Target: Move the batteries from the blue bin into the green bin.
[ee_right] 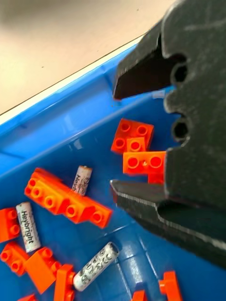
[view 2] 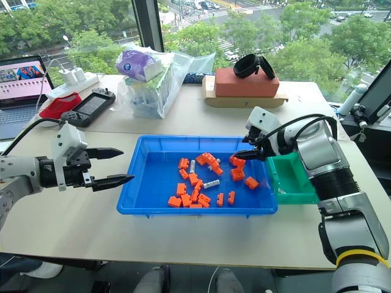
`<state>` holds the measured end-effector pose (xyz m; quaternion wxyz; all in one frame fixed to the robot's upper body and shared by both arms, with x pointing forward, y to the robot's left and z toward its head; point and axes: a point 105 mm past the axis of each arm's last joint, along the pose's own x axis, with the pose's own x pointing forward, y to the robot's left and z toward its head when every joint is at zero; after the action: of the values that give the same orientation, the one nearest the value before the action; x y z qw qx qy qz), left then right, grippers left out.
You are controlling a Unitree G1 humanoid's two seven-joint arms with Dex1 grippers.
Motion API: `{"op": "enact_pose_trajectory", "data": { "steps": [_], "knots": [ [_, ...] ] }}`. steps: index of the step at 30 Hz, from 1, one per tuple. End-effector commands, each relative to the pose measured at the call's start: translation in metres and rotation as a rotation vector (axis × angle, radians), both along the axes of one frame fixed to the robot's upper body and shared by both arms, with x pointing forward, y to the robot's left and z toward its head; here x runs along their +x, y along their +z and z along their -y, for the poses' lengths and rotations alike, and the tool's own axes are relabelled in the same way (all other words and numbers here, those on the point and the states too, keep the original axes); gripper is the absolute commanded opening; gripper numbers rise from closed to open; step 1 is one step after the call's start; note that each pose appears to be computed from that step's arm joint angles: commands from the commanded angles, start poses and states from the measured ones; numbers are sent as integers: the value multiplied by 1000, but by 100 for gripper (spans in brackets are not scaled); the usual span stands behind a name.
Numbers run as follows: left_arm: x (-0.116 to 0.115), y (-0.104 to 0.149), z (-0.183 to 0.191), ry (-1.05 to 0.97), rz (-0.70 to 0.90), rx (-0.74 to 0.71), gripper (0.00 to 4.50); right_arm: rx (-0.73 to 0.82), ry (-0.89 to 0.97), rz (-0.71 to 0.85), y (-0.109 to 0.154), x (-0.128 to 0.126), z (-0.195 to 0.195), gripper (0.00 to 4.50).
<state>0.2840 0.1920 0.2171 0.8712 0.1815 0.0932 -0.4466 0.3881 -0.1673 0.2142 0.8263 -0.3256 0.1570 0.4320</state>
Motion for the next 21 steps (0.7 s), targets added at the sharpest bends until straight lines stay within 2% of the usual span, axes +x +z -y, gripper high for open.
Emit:
{"op": "enact_pose_trajectory", "data": {
  "steps": [1,3,7,14,17,20,21],
  "knots": [
    [-1,9,1,-9,48,7,450,23,80,90,38,-14,-7,448],
    [-1,8,1,-7,46,7,450,39,166,59,42,-30,-20,448],
    [0,7,2,-10,46,4,450,21,352,-56,26,-68,-49,448],
    [-1,9,7,-29,53,8,450,-35,346,-151,-21,-72,-78,448],
    [-3,11,9,-34,57,8,450,-82,308,-132,-32,-62,-75,385],
    [-3,11,9,-33,60,9,450,-98,298,-120,-37,-57,-76,290],
    [-3,11,9,-33,61,9,450,-96,298,-116,-37,-57,-77,290]
  ]
}}
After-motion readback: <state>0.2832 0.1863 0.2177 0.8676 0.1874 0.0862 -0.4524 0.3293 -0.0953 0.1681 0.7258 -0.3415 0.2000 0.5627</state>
